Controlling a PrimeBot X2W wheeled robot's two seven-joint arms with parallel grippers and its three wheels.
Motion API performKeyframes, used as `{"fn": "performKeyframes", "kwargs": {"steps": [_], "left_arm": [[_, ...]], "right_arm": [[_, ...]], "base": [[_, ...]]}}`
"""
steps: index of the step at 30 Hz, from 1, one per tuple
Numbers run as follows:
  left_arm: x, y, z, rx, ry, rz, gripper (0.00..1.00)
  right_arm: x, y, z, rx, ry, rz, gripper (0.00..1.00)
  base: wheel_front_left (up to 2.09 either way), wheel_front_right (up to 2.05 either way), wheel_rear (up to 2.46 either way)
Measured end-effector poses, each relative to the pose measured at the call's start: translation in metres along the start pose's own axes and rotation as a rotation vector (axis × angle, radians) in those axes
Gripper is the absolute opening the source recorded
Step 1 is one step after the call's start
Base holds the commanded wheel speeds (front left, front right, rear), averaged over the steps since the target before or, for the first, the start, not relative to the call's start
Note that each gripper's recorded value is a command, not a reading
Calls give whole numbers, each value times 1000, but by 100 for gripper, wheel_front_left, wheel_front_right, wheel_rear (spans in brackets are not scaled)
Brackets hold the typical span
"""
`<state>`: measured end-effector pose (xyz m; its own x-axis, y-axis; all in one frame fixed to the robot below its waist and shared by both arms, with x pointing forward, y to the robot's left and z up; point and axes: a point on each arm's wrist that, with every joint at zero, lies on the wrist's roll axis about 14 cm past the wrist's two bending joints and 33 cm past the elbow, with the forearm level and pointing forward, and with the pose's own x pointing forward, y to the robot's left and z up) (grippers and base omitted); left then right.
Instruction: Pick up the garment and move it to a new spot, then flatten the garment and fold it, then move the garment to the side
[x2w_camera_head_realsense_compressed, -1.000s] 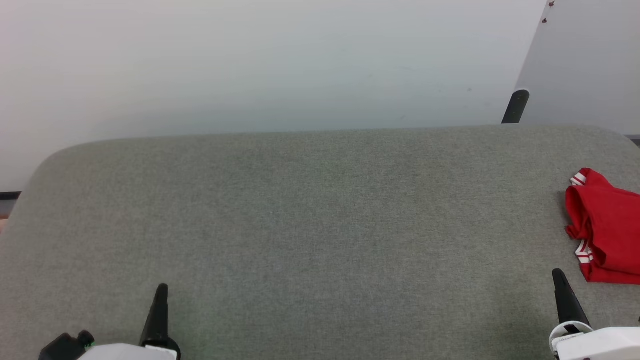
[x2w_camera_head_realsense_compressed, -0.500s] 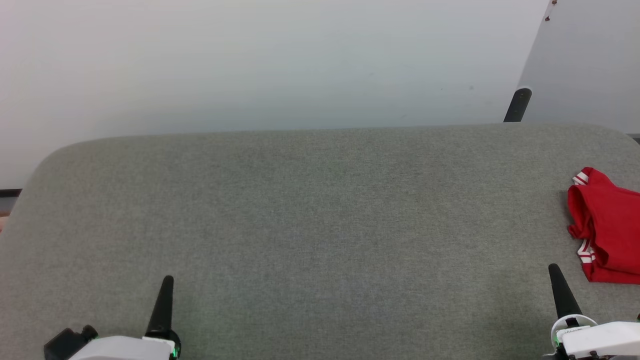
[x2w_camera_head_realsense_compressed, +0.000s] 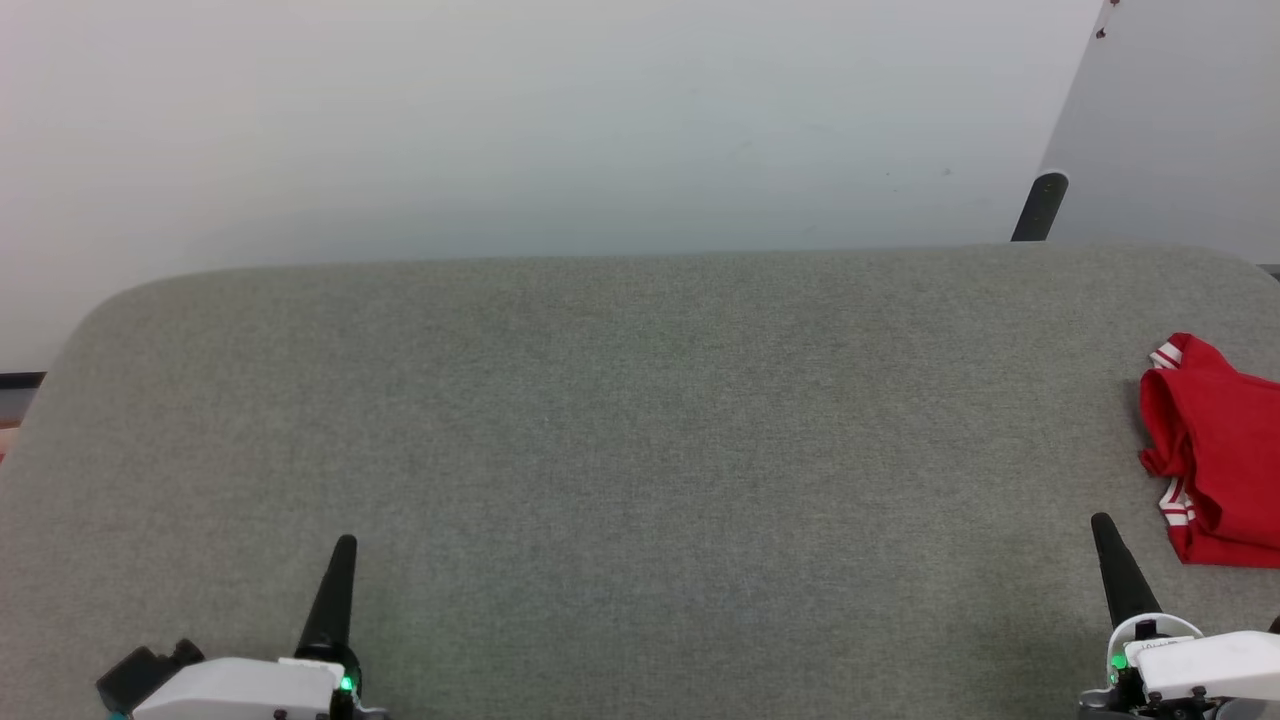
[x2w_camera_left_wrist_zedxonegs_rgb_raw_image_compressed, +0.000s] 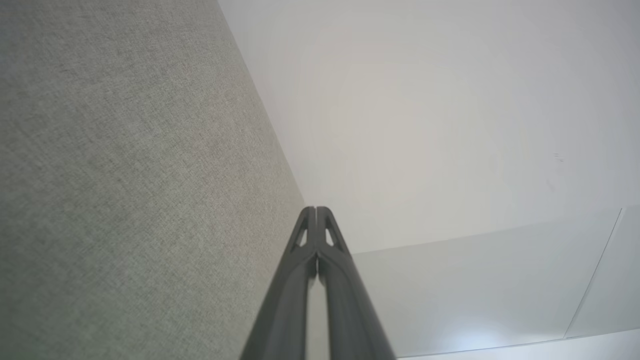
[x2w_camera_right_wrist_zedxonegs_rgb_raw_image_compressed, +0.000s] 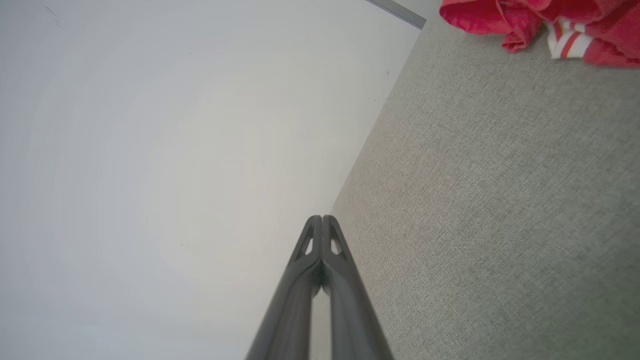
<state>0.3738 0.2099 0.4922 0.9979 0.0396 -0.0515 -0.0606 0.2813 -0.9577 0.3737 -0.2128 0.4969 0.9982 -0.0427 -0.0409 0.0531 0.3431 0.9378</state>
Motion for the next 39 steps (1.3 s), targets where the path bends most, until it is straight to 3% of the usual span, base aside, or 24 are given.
{"fn": "performKeyframes", "kwargs": {"steps": [39], "left_arm": [[12, -15, -6, -263, 31, -45, 0]], "right_arm": [[11, 10, -9, 322, 34, 32, 0]], "base": [[0, 0, 0]]}}
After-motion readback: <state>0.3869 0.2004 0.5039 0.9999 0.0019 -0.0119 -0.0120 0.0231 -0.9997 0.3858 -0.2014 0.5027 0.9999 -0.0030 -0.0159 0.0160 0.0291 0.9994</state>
